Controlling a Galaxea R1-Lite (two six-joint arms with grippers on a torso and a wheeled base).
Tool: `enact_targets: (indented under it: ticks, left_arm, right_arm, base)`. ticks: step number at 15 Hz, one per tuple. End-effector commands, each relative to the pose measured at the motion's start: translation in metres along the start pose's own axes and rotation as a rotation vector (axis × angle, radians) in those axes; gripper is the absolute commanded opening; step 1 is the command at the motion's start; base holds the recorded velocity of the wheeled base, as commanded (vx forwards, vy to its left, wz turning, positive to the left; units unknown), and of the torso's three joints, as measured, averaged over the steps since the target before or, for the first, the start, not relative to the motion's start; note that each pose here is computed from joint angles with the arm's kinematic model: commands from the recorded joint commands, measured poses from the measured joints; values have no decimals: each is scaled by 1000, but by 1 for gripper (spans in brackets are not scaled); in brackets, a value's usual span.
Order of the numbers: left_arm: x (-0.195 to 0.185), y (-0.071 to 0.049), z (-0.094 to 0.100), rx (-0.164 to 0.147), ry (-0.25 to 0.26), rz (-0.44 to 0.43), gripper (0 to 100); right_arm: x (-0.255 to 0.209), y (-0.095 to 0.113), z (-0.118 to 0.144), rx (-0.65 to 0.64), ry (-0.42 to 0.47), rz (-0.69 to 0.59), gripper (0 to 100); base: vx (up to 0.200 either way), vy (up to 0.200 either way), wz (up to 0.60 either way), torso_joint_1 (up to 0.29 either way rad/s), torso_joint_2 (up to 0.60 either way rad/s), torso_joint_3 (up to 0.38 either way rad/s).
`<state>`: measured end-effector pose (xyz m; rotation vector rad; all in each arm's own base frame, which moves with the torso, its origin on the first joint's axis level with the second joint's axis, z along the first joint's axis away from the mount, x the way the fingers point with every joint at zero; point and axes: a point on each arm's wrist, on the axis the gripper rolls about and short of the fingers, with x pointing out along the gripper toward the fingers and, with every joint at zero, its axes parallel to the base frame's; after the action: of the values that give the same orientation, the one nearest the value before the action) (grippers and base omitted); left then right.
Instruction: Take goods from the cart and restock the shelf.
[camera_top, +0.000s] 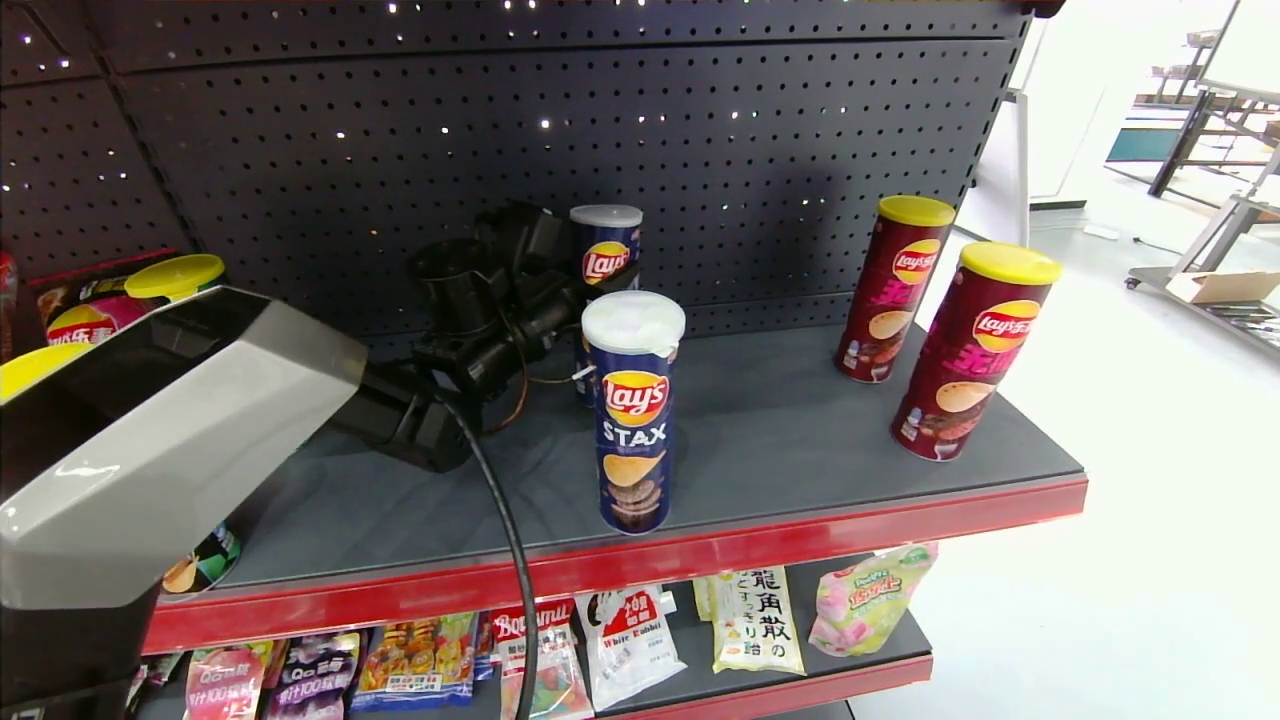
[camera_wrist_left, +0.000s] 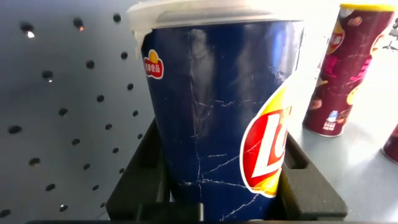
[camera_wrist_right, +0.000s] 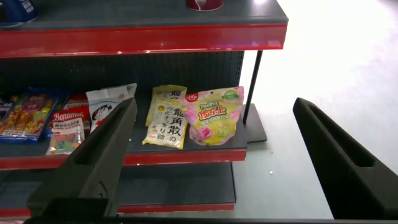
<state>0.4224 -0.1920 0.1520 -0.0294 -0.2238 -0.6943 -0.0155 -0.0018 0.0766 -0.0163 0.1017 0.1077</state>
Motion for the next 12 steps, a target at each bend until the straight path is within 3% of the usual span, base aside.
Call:
enact_targets:
  ticks: [1,6,12]
  left_arm:
    - [6,-3,-4,0,-4,-10,0]
    - [7,-3,-8,0,0,-13,0]
    - [0,-6,-7,-20,68,-24,0]
  right_arm:
    - [0,0,0,0,0,0,100]
    - [0,0,0,0,0,0,100]
    - [0,0,0,0,0,0,100]
  base:
    - [0,0,0,0,0,0]
    - [0,0,0,0,0,0]
    - [0,0,0,0,0,0]
